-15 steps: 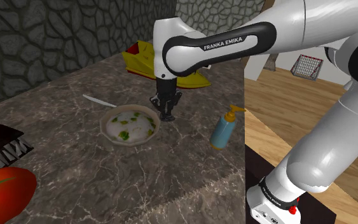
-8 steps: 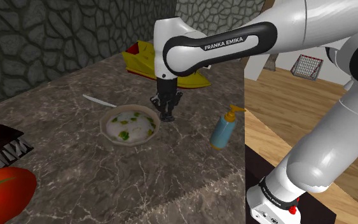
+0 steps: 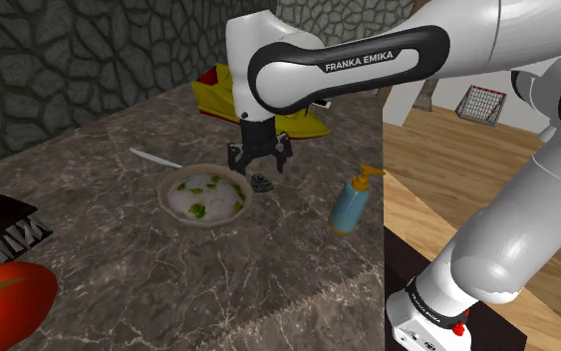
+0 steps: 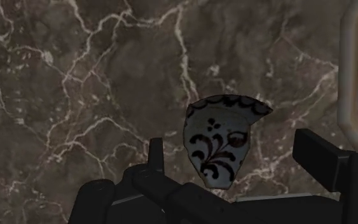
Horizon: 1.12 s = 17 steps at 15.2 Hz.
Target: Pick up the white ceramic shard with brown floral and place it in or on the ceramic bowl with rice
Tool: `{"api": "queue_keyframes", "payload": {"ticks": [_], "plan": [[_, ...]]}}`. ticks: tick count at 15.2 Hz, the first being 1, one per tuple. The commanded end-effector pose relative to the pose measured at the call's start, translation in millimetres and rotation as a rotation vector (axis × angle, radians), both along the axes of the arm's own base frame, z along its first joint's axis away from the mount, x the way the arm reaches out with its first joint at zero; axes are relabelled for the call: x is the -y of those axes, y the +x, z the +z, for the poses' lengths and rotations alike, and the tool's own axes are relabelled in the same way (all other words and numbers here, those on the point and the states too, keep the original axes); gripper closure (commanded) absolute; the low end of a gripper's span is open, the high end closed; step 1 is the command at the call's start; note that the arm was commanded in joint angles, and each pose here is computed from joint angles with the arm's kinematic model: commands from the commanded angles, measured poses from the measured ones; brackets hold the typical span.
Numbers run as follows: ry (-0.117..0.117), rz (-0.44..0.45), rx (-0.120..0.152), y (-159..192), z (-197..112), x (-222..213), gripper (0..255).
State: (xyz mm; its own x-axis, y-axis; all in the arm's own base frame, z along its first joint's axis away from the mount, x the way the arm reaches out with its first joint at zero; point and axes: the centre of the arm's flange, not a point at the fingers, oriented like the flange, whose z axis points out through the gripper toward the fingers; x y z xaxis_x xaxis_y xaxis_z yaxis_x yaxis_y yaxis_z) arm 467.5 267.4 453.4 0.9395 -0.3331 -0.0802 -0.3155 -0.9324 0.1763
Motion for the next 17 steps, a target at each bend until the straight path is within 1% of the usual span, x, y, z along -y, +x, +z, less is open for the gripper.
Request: {"api": "queue_keyframes", "payload": {"ticks": [1,4,12,13,17], "plan": [[-0.003,0.001,-0.007,-4.3,-14.1,-1.8,0],[-0.003,0.001,-0.007,-6.2,-27.4,0.2,0],[-0.003,0.001,-0.007,-6.2,-27.4,0.2,0],[-0.003,0.001,-0.007,-6.3,-27.1,0.5,255],[-0.003,0.001,-0.007,-6.3,-27.0,0.2,255]]}}
